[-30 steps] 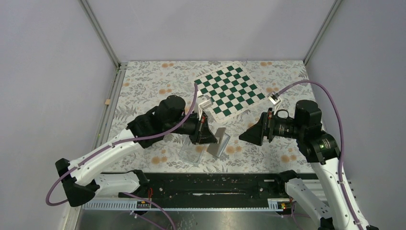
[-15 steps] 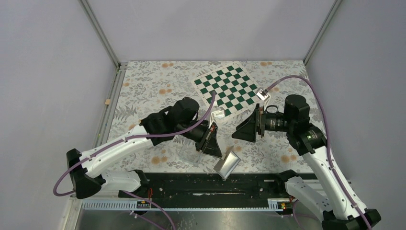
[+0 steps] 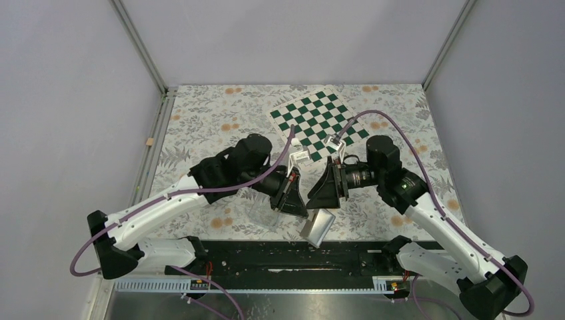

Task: Put the credit cards into the card holder
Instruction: Open the card holder at the center of the board.

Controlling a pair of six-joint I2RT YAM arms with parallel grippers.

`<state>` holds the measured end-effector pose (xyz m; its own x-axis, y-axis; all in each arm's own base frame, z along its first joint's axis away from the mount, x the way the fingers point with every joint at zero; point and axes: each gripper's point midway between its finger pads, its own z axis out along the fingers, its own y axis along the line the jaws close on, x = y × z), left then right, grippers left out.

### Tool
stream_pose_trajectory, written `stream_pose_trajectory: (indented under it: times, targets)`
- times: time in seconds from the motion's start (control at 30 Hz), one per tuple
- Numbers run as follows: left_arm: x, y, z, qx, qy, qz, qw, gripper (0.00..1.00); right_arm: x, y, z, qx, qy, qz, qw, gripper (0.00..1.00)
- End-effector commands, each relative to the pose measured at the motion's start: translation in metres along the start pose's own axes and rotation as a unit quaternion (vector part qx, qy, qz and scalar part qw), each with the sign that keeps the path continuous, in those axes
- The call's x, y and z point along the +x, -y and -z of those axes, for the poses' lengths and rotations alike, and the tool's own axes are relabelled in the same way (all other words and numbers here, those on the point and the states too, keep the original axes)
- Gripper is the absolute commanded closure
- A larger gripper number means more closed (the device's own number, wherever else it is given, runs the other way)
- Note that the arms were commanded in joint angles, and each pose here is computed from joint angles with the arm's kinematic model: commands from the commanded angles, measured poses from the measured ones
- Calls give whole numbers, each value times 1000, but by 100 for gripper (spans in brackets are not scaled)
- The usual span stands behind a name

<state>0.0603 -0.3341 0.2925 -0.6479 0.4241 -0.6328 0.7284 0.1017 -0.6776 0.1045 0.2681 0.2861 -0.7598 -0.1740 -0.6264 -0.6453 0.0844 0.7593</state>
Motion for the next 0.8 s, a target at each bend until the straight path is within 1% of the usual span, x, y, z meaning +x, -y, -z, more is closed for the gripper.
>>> stream_pose_trajectory:
  times: [0.0,0.13,0.27,0.5,0.6,0.7,0.77]
  targets:
    - [-17,24,19,25,42,-49,998,100,12,-15,5,-32,-11,17,999,12]
    - [-20,22,26,14,60,-56,997,100,27,-16,10,-36,-27,5,999,14]
    - [-26,20,31,1,82,-60,995,100,36,-21,14,-40,-28,1,999,14]
    - [-43,19,32,-11,117,-57,991,100,42,-24,14,-30,-15,2,999,7]
    - [-47,14,32,-24,126,-50,991,100,42,-21,13,-8,-9,9,1000,7]
    - [-50,11,31,-30,129,-42,990,100,42,-13,13,31,-7,20,999,7]
    - [-52,9,30,-30,131,-37,990,100,40,-8,13,52,-2,25,998,11]
